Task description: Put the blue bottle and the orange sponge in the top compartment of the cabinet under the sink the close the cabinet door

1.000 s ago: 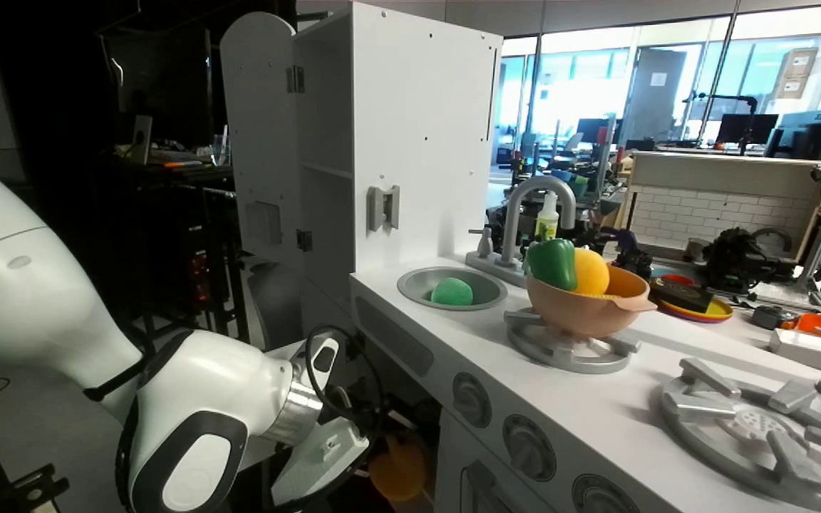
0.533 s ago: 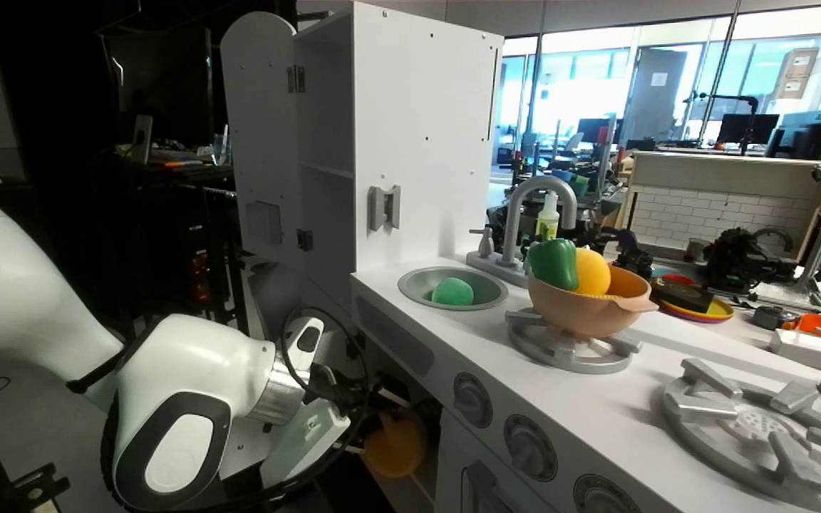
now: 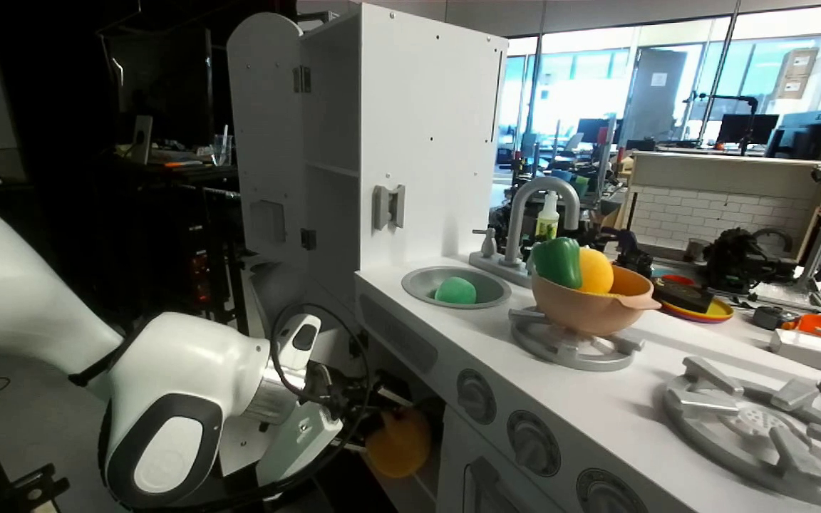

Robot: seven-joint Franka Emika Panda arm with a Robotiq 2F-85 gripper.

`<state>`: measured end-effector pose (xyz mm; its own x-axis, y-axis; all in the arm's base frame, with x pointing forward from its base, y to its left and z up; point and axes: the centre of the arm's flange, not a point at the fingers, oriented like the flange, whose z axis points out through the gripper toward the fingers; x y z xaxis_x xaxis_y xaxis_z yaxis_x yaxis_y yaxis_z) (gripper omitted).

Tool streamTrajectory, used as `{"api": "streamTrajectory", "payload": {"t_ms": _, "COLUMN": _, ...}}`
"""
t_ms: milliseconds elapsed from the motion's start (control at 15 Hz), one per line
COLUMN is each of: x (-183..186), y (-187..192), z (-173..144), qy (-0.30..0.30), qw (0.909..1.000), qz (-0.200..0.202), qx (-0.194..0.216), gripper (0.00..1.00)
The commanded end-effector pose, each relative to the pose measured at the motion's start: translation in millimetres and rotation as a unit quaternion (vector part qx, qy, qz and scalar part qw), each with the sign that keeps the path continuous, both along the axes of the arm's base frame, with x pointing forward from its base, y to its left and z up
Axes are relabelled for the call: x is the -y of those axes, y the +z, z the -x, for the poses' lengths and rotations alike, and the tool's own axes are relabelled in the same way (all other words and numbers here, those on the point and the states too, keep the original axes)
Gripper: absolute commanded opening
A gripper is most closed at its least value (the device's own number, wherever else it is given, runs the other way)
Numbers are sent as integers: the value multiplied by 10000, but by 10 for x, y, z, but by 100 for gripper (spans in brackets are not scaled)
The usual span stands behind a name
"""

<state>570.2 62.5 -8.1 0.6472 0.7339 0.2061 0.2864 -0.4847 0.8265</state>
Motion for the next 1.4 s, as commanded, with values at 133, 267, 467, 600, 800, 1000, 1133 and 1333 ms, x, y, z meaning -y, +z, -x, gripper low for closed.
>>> {"api": "streamTrajectory", "payload": {"t_ms": 133, "x": -215, "y": -322, "z": -577, "qy": 58, "qw": 9973, "qz": 224, "qx": 692, "gripper": 0}}
{"api": "streamTrajectory", "payload": {"t_ms": 267, "x": -242, "y": -311, "z": -538, "qy": 80, "qw": 9975, "qz": 219, "qx": 670, "gripper": 0}}
{"api": "streamTrajectory", "payload": {"t_ms": 467, "x": -265, "y": -326, "z": -467, "qy": 128, "qw": 9976, "qz": 227, "qx": 636, "gripper": 0}}
{"api": "streamTrajectory", "payload": {"t_ms": 600, "x": -258, "y": -324, "z": -383, "qy": 193, "qw": 9977, "qz": 303, "qx": 573, "gripper": 0}}
{"api": "streamTrajectory", "payload": {"t_ms": 800, "x": -326, "y": -359, "z": -175, "qy": 380, "qw": 9978, "qz": 315, "qx": 449, "gripper": 0}}
{"api": "streamTrajectory", "payload": {"t_ms": 1000, "x": -515, "y": -367, "z": 105, "qy": 607, "qw": 9976, "qz": 220, "qx": 268, "gripper": 0}}
{"api": "streamTrajectory", "payload": {"t_ms": 1133, "x": -740, "y": -392, "z": 260, "qy": 826, "qw": 9964, "qz": 88, "qx": 159, "gripper": 0}}
{"api": "streamTrajectory", "payload": {"t_ms": 1333, "x": -853, "y": -266, "z": 303, "qy": 1001, "qw": 9949, "qz": 96, "qx": 85, "gripper": 0}}
